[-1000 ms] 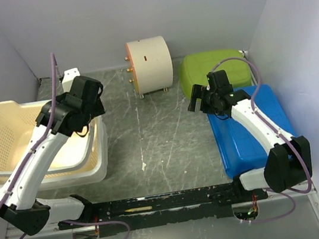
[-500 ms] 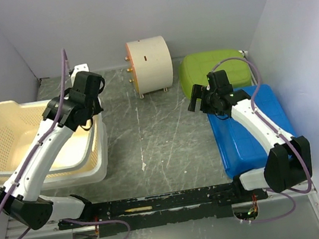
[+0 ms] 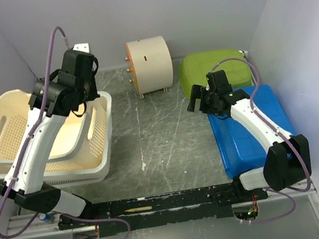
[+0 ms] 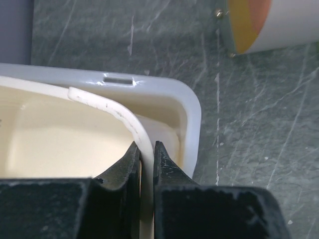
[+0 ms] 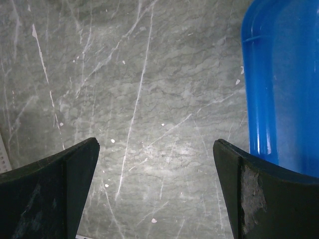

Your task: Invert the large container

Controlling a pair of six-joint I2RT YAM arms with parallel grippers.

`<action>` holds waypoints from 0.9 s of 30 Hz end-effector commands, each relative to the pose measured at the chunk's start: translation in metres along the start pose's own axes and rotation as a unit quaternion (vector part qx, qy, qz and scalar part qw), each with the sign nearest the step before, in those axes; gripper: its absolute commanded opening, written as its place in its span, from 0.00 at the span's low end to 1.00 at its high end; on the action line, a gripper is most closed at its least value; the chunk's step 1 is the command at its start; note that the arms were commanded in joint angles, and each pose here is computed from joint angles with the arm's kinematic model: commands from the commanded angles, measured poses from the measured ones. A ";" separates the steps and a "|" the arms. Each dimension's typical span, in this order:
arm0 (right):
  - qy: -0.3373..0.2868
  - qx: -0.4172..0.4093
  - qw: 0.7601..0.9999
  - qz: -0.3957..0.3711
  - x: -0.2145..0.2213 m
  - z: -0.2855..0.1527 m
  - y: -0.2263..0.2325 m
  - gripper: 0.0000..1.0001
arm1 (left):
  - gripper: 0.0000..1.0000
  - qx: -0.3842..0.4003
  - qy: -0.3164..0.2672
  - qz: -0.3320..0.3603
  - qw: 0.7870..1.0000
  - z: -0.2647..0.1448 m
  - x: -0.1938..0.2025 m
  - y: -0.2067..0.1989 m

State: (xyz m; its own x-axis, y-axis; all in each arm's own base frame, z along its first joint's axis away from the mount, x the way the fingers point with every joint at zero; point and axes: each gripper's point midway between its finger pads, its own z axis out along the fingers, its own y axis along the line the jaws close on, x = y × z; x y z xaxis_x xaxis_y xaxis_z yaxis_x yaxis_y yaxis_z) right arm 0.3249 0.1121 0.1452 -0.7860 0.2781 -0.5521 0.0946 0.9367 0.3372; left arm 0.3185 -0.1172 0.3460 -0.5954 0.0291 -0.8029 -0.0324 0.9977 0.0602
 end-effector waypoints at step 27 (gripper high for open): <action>0.002 -0.211 0.977 0.011 0.013 0.006 0.090 1.00 | 0.07 0.128 -0.249 -0.006 0.960 -0.128 -0.131 -0.035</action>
State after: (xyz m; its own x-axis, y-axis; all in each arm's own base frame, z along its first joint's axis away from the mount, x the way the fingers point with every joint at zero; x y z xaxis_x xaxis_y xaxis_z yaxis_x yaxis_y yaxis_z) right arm 0.3317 0.1500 0.1512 -0.7823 0.3082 -0.5413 0.0005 0.8693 0.4942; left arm 0.2934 -0.1689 0.4948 -0.2437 -0.0064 -0.9698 0.2001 0.9781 -0.0567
